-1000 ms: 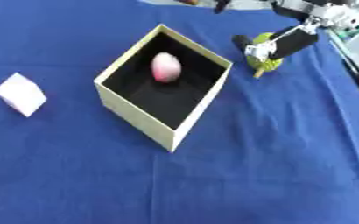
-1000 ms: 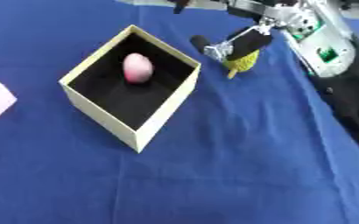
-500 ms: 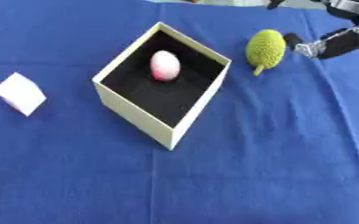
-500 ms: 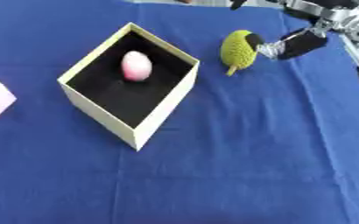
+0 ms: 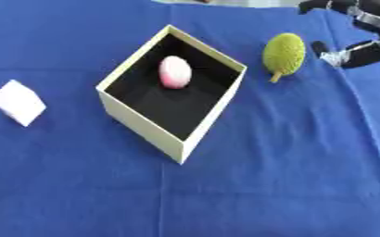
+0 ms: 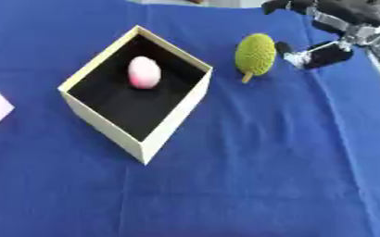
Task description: Pick up objects on the table and place them in the box.
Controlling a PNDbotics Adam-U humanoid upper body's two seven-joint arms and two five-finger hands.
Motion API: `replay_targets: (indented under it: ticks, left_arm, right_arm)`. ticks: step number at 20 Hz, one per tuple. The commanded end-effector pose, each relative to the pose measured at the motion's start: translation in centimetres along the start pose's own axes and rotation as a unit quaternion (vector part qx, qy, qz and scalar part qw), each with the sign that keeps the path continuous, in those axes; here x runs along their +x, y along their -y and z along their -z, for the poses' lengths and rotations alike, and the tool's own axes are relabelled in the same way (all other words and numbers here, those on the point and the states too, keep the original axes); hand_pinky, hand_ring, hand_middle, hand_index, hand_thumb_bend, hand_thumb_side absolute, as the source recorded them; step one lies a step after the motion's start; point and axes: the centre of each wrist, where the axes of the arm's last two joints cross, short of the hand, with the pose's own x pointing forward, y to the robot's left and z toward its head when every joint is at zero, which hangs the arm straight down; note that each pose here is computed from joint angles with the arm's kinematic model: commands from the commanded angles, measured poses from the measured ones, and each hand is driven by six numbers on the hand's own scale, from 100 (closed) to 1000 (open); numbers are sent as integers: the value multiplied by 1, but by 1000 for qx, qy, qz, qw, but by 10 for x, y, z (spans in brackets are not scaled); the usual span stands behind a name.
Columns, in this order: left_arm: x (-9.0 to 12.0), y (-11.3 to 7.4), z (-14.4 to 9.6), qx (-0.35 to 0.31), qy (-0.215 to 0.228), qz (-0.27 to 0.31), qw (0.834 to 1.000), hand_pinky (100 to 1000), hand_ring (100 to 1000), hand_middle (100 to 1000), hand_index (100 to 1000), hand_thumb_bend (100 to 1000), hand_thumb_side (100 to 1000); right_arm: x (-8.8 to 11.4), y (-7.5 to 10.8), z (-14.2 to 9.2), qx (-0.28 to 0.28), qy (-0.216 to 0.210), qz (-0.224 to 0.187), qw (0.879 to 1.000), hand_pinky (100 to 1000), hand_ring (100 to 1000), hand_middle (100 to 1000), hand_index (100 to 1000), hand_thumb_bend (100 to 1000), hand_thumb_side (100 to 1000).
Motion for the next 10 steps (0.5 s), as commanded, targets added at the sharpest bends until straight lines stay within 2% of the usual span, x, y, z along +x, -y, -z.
replay_targets:
  ticks: [1, 10]
  left_arm:
    - [9, -5, 8, -12, 17, 15, 1000, 688, 795, 702, 781, 100, 571]
    - [11, -6, 12, -17, 25, 18, 999, 687, 797, 704, 781, 100, 570]
  right_arm:
    - [-10, 19, -8, -15, -25, -34, 999, 1000, 1000, 841, 973, 100, 170]
    - [-17, 16, -10, -14, -56, -57, 997, 1000, 1000, 833, 988, 100, 166]
